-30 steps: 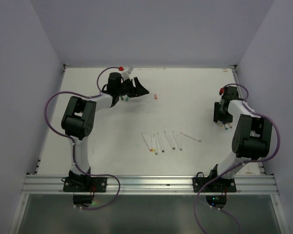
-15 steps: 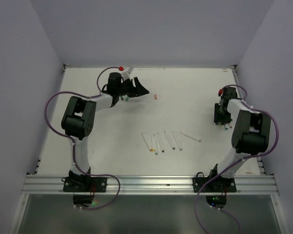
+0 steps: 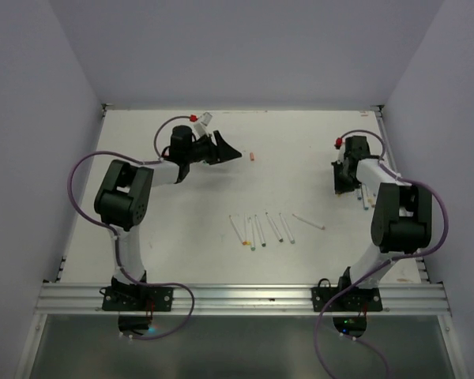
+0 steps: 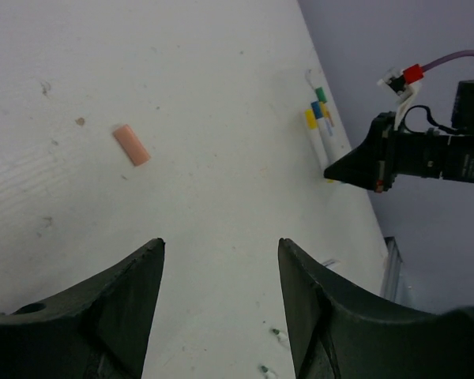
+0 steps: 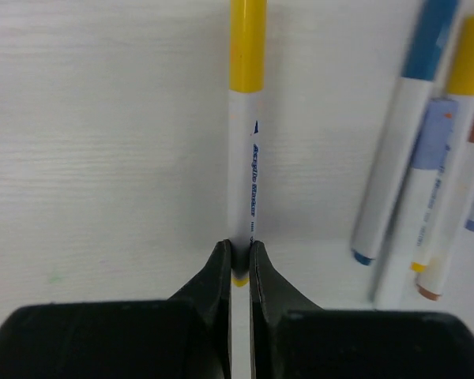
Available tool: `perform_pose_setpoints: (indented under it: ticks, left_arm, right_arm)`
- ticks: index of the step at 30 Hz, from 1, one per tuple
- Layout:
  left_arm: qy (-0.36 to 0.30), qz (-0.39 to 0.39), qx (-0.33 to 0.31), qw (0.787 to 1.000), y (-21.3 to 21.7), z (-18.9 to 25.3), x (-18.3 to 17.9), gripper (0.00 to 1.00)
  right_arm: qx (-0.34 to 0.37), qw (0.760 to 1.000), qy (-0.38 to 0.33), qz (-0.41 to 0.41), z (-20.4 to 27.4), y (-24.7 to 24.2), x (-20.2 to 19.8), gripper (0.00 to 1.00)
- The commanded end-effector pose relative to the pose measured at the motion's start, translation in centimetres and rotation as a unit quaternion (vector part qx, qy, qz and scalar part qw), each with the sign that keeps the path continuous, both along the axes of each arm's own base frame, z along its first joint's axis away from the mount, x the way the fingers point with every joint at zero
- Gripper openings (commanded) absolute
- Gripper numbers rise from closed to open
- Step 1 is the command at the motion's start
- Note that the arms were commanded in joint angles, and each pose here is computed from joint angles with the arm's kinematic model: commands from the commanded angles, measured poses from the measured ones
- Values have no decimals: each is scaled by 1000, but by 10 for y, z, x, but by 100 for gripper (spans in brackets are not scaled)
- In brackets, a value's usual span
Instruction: Open the pen caps
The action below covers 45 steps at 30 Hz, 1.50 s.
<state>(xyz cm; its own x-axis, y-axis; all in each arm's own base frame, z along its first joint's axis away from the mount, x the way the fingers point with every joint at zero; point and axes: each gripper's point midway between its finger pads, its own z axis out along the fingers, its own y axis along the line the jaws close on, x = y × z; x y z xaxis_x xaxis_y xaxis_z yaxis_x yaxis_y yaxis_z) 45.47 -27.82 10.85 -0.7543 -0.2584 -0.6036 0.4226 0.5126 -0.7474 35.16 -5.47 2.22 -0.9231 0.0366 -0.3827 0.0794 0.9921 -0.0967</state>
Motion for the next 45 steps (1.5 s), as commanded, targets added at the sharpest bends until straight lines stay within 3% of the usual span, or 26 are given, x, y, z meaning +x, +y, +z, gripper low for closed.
perform_pose_setpoints:
  ticks: [1,3,4,5,7,8,10,11,15,22,37,45]
  left_arm:
    - [-90,-49,-106,989,-11,79,-27,62]
    - [-79,-67,-158,982,-13,96,-44,61]
    - [-114,-78,-185,973,-12,110,-52,61]
    - [-91,-90,-218,967,-14,119,-62,61]
    - [-120,-114,-259,952,-13,133,-76,62]
    - [-95,-121,-280,948,-12,137,-80,66]
    - [-106,-132,-300,939,-11,141,-84,77]
    - [-97,-134,-309,937,-11,141,-85,77]
    - [-110,-120,-293,942,-11,137,-80,78]
    - [-140,-63,-194,969,-8,128,-63,73]
    - [-135,-57,-189,971,-17,123,-58,69]
    - [-132,-71,-197,969,-27,127,-64,51]
  right_arm:
    - [67,988,-111,83,69,63,27,0]
    - [110,972,-157,135,104,106,31,0]
    - [134,966,-163,152,112,123,30,0]
    - [162,953,-168,193,122,155,24,0]
    - [178,941,-175,229,133,182,16,0]
    - [192,935,-173,243,137,204,9,0]
    - [233,918,-183,263,145,232,1,0]
    - [243,909,-188,283,148,250,-4,0]
    - [267,891,-192,313,157,287,-16,0]
    - [292,874,-204,330,175,310,-27,0]
    - [309,867,-201,336,168,335,-26,0]
    - [311,867,-196,336,163,341,-20,0]
